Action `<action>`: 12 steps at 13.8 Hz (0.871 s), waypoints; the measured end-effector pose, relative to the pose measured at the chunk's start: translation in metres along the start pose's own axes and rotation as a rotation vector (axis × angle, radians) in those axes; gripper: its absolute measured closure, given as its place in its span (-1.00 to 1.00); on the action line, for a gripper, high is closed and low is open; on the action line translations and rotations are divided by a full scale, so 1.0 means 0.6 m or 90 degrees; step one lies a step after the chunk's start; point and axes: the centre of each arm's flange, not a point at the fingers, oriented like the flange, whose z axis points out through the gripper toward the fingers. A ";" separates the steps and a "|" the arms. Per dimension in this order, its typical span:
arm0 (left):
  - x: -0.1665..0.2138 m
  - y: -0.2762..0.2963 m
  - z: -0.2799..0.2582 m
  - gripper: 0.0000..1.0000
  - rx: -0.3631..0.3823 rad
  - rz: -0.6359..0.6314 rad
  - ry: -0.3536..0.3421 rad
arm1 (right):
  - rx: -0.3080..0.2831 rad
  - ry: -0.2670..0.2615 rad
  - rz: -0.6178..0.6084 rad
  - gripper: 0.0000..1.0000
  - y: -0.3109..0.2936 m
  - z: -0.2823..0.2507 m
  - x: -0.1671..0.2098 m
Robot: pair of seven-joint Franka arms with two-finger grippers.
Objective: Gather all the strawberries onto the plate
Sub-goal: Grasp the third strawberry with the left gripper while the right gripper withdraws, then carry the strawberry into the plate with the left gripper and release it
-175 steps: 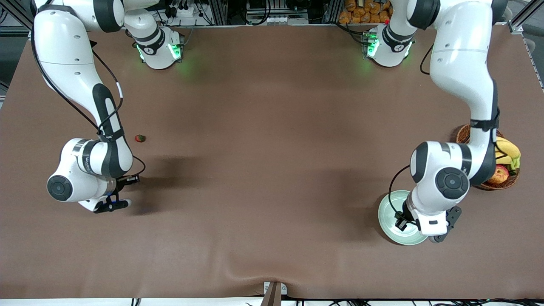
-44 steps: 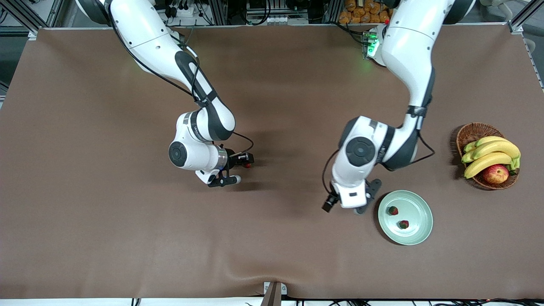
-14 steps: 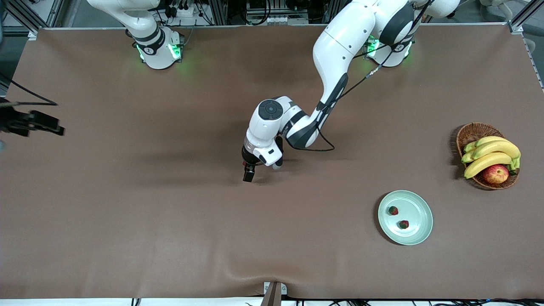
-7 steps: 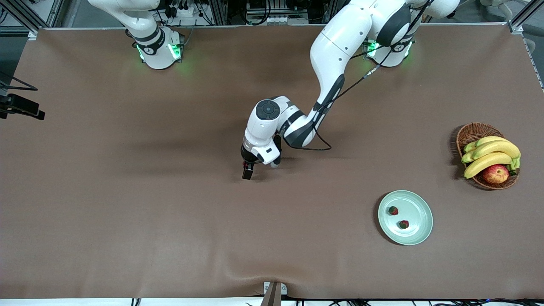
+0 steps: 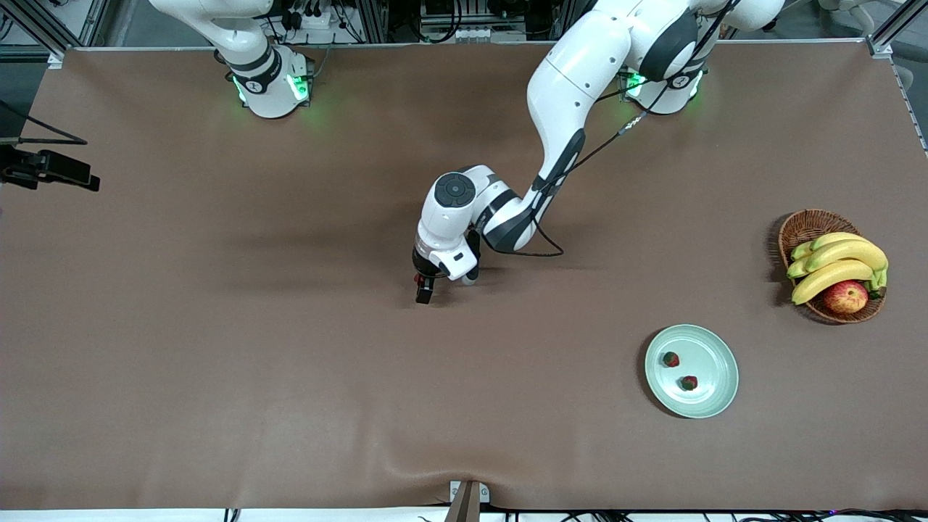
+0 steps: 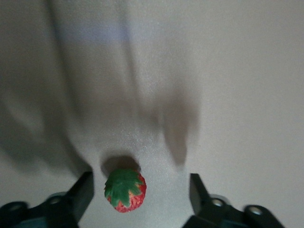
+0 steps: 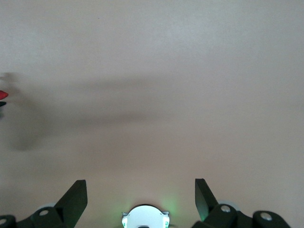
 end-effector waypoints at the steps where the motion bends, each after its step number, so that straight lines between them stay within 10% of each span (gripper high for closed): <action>1: -0.001 -0.001 0.000 -0.37 0.001 0.000 -0.001 | 0.002 0.003 0.001 -1.00 -0.001 -0.003 -0.002; 4: -0.006 -0.007 -0.001 0.28 0.011 0.002 0.004 | 0.011 0.011 0.001 -1.00 -0.001 -0.013 -0.010; 12: 0.094 0.168 -0.185 0.33 0.027 -0.008 0.081 | 0.031 0.036 0.003 -1.00 0.000 -0.024 -0.011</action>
